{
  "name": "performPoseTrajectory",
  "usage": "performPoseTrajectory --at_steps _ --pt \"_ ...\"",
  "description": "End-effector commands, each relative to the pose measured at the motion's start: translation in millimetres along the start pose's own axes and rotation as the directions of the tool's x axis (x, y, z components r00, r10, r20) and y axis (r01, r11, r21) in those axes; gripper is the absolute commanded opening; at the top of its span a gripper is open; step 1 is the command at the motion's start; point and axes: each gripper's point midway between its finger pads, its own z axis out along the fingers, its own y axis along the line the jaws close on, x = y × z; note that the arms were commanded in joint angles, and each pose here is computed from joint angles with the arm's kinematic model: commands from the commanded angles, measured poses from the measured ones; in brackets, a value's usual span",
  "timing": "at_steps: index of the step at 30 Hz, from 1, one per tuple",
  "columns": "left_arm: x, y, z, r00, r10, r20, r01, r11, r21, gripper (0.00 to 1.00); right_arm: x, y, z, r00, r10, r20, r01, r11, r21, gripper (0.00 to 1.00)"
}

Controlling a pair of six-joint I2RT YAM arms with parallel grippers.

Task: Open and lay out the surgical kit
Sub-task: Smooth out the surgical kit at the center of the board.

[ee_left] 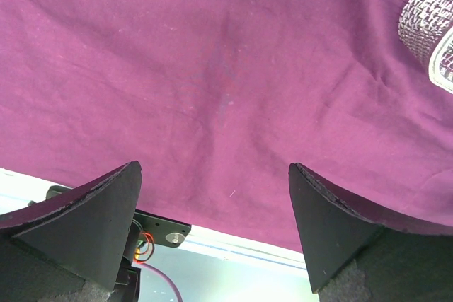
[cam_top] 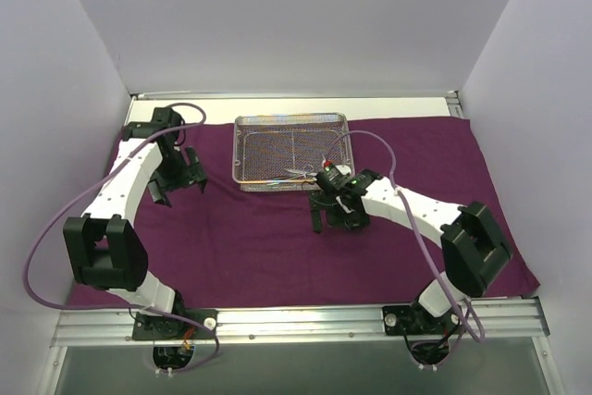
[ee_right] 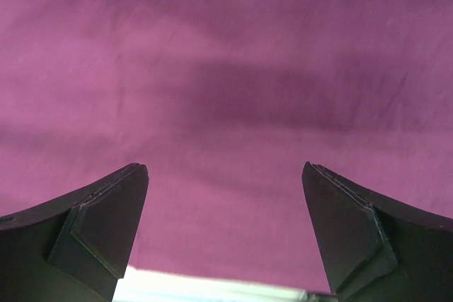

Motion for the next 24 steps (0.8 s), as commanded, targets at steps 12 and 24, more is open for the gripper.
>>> performPoseTrajectory --at_steps 12,24 --pt "-0.9 0.0 -14.0 0.998 -0.014 0.057 0.011 0.999 0.051 0.94 34.7 -33.6 40.3 0.999 -0.012 -0.047 0.021 0.98 0.197 0.92" --pt "2.6 0.2 -8.7 0.998 -0.021 0.053 0.018 0.998 0.055 0.94 62.7 -33.9 33.4 0.99 -0.048 -0.131 0.077 0.971 0.226 0.91"
